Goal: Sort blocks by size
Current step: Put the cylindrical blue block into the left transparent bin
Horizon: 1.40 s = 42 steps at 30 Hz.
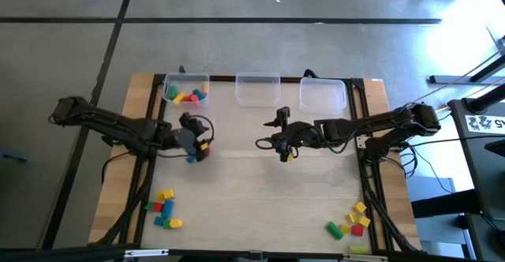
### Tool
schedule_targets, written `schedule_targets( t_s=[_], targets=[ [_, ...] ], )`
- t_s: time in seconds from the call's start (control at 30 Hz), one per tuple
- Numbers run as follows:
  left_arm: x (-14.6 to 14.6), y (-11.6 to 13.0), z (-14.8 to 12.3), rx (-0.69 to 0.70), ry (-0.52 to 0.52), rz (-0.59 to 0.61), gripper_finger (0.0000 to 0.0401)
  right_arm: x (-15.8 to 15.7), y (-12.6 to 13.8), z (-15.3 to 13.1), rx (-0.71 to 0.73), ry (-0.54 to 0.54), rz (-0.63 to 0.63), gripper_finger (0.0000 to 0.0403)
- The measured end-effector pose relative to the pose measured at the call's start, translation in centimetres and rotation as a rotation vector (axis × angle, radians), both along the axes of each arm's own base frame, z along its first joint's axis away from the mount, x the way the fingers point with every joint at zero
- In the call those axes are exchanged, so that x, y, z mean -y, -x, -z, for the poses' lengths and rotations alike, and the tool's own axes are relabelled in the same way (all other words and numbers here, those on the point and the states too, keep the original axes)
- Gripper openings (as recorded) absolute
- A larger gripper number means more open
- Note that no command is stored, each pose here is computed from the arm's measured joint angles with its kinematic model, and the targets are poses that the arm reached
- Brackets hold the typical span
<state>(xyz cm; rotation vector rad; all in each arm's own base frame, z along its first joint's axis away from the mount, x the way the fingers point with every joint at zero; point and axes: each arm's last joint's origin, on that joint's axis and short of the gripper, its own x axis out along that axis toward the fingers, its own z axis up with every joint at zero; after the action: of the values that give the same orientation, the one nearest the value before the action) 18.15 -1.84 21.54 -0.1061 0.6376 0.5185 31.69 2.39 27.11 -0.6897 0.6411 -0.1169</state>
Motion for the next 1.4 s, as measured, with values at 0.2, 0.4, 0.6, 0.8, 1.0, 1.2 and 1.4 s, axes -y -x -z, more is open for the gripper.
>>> schedule_targets(
  t_s=[0.2, 0.4, 0.6, 0.8, 1.0, 1.2, 1.4],
  targets=[
    [1.0, 0.2, 0.1, -0.014, 0.019, 0.063, 0.0208, 0.0, 0.0, 0.0, 0.0, 0.0, 0.0, 0.025],
    [1.0, 0.1, 0.0, 0.004, 0.019, 0.065, 0.0208, 0.0, 0.0, 0.0, -0.002, 0.0, 0.0, 0.025],
    [1.1, -1.0, -1.3, 0.153, 0.004, 0.087, 0.0208, 0.0, -0.9, 1.1, -0.012, 0.015, 0.011, 0.025],
    [2.2, -1.3, -4.2, 0.166, 0.007, 0.14, 0.0208, -0.2, -1.9, 2.9, -0.06, 0.018, -0.001, 0.025],
    [3.4, -0.2, -6.2, 0.075, 0.101, 0.121, 0.0208, -0.1, -2.1, 3.5, -0.08, 0.046, 0.013, 0.025],
    [4.8, 1.3, -5.6, -0.004, 0.282, 0.051, 0.0208, -0.2, -2.2, 3.4, -0.072, 0.045, 0.013, 0.025],
    [6.4, 2.6, -5.0, -0.059, 0.521, -0.011, 0.0208, -0.2, -2.2, 3.4, -0.072, 0.045, 0.013, 0.025]
  ],
)
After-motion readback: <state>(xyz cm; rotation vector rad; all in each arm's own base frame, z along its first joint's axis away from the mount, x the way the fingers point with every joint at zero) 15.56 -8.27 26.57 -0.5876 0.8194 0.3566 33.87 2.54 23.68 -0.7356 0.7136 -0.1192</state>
